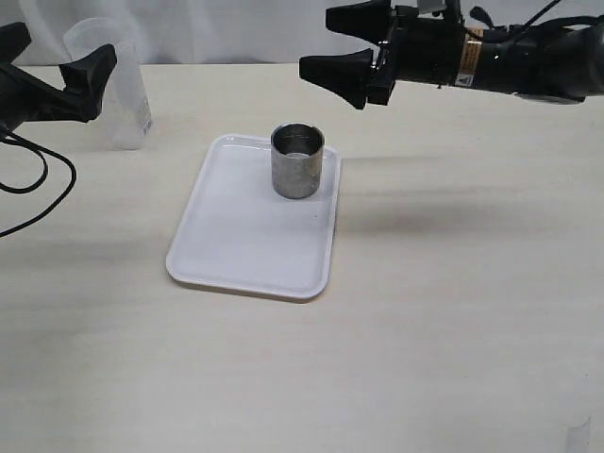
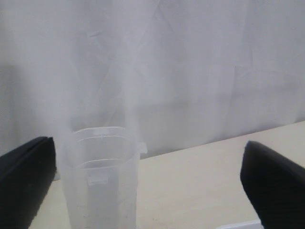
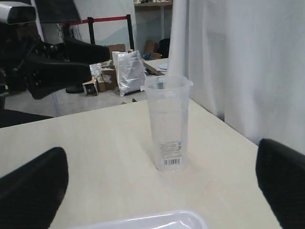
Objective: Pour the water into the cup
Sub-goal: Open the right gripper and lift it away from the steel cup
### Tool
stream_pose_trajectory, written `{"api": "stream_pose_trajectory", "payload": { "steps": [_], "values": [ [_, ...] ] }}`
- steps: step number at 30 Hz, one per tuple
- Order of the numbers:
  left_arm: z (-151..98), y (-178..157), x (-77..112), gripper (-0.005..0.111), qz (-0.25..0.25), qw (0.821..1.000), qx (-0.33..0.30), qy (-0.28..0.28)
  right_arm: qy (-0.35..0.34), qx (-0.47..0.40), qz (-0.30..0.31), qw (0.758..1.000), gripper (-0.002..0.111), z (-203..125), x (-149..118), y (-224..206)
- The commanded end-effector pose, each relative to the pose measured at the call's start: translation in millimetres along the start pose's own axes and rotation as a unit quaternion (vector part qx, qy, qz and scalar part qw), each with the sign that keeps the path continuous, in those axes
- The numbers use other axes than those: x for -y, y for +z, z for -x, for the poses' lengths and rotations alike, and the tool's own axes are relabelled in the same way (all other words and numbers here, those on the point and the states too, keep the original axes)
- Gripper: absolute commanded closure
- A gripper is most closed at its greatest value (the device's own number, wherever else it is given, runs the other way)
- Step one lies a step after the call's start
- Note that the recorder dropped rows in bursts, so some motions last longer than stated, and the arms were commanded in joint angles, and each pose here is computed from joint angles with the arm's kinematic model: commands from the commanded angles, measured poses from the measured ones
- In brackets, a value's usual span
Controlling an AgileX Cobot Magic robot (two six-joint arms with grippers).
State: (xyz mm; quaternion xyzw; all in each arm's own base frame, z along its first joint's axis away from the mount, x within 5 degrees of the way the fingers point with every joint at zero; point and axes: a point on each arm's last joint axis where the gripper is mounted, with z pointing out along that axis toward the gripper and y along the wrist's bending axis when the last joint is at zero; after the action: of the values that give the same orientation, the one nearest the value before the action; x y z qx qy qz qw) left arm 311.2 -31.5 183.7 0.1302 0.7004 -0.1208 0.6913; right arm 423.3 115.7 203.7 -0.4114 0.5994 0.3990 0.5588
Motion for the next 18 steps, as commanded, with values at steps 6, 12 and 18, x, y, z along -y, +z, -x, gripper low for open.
{"api": "stream_pose_trajectory", "payload": {
  "steps": [6,12,18],
  "values": [
    [6,-2,12.1,0.008,-0.068,0.997,0.029,0.026,0.013,-0.064,0.025,0.998,-0.001,33,-7,-35],
    [7,-3,11.5,0.008,-0.064,0.998,0.023,0.005,0.004,-0.089,0.034,0.995,-0.001,58,-20,-41],
    [24,-10,10.2,0.008,-0.043,0.999,-0.006,0.024,-0.010,-0.099,0.035,0.994,-0.001,80,-34,-48]
  ]
}}
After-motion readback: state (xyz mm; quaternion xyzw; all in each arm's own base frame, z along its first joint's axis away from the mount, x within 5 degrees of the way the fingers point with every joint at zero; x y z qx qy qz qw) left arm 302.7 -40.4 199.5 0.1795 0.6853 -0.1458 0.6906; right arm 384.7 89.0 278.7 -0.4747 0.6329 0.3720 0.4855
